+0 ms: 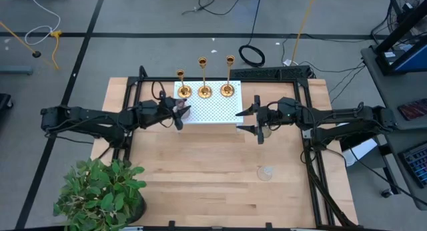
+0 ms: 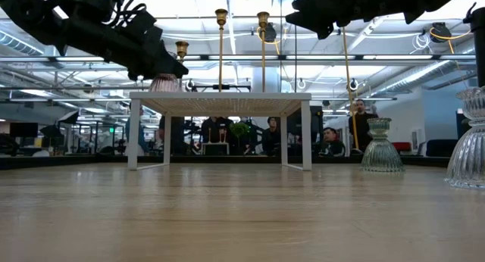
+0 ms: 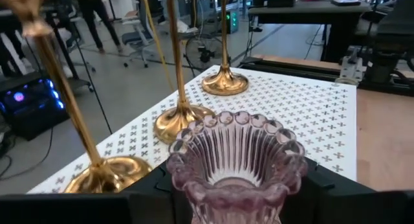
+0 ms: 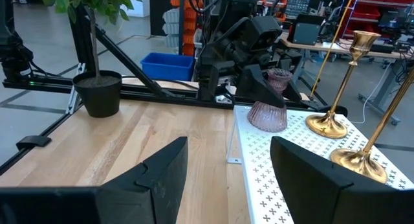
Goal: Pick & Place candle stick holders
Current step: Put the pink glass candle holder on the shelf
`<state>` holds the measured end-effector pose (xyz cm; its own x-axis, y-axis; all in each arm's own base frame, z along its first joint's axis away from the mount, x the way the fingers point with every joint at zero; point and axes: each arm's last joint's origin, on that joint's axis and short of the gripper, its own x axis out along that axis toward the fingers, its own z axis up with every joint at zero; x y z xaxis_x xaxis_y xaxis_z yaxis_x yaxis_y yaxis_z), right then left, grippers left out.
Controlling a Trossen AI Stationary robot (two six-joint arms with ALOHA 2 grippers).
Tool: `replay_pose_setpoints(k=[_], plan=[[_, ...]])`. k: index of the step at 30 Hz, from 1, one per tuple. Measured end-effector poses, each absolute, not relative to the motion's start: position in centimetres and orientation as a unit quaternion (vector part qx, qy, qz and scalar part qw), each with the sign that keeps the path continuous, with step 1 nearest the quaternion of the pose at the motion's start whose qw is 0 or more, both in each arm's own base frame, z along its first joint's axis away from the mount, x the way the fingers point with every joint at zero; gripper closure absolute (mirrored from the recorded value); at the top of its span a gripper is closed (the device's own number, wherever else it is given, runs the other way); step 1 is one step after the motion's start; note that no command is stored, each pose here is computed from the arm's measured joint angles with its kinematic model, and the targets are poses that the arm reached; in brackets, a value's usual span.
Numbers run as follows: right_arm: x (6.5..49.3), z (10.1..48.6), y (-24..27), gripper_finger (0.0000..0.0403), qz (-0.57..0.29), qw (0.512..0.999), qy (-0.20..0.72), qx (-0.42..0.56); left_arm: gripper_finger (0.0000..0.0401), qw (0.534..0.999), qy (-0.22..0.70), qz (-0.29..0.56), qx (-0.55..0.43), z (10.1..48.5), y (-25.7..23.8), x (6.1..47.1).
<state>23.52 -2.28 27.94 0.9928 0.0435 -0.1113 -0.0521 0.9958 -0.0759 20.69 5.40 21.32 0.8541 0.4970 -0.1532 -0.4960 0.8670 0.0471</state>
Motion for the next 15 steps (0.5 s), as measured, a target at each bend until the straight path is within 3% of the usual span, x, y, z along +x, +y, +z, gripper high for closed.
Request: replay_pose_setpoints(k=[10, 15], plan=[[23.52, 27.94, -2.28, 0.0190, 0.024, 0.997, 0.055, -0.039, 0.0232, 0.963, 0.082, 0.255, 0.020, 21.30, 5.42, 20.77], [23.52, 27.94, -2.27, 0.0190, 0.024, 0.997, 0.055, -0.038, 0.0204, 0.965, 0.085, 0.245, 0.032, 21.30, 5.38, 20.80]])
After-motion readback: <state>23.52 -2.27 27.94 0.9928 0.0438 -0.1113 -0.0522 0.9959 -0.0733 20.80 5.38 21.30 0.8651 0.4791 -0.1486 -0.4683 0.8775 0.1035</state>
